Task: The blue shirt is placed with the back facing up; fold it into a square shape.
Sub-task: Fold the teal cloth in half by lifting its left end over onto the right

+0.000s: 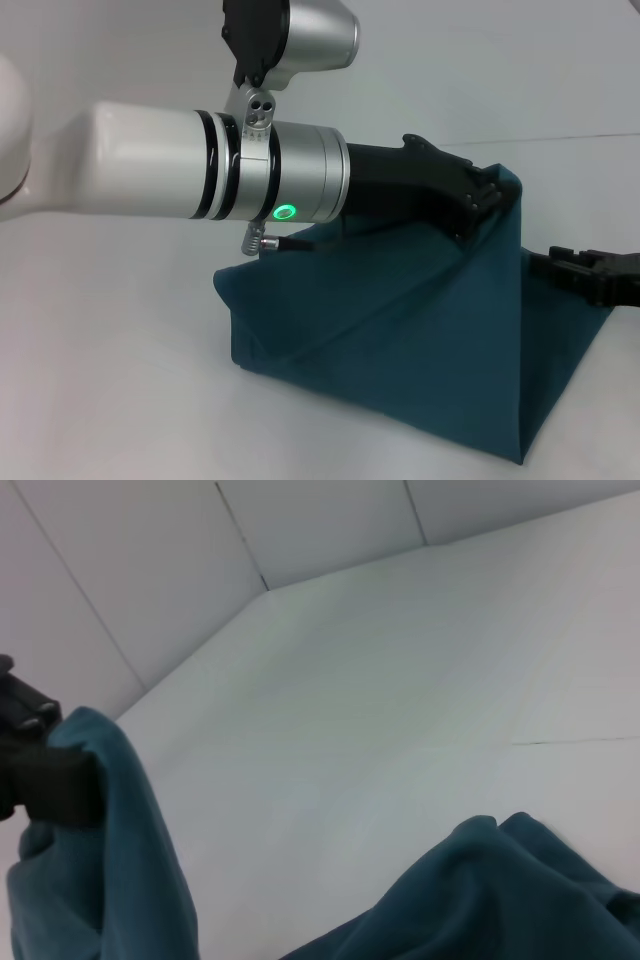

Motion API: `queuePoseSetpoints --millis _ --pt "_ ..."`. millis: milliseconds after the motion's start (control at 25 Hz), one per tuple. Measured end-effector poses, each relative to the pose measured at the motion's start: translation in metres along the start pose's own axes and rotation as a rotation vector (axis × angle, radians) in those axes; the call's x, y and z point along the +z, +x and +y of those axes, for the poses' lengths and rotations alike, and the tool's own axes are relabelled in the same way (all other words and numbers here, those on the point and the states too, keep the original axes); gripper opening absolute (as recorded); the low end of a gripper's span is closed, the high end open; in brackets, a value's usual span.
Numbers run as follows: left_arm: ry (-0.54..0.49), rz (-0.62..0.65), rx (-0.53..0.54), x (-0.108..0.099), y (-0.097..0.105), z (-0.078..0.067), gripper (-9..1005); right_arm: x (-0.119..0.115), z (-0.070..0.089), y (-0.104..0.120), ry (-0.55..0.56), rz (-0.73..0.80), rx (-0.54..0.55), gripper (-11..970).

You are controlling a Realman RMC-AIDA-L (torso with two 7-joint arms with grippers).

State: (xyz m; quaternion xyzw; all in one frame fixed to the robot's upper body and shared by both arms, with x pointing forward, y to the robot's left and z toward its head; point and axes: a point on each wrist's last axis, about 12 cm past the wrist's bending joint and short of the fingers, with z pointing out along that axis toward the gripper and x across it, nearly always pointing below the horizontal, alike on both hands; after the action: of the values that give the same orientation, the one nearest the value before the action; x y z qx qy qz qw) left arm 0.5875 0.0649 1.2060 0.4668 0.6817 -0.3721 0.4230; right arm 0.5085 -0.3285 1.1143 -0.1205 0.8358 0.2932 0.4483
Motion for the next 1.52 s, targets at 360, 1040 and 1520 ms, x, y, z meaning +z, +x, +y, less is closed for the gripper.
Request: queuePoseSetpoints --millis 360,1040,1520 --pt "-0.021 -0.001 -0.021 -0.004 0.006 0.005 34 -0.026 0.0 -0.004 -0.05 -0.008 -0.042 508" --pt "-0.016 0.003 -0.029 -0.005 0.009 0.004 33 -0.027 0.01 -0.021 -0.197 -0.02 -0.114 577" --pt "-0.016 0.004 -0.033 -0.006 0.009 0.005 34 -0.002 0.023 -0.035 -0.288 0.01 -0.157 641"
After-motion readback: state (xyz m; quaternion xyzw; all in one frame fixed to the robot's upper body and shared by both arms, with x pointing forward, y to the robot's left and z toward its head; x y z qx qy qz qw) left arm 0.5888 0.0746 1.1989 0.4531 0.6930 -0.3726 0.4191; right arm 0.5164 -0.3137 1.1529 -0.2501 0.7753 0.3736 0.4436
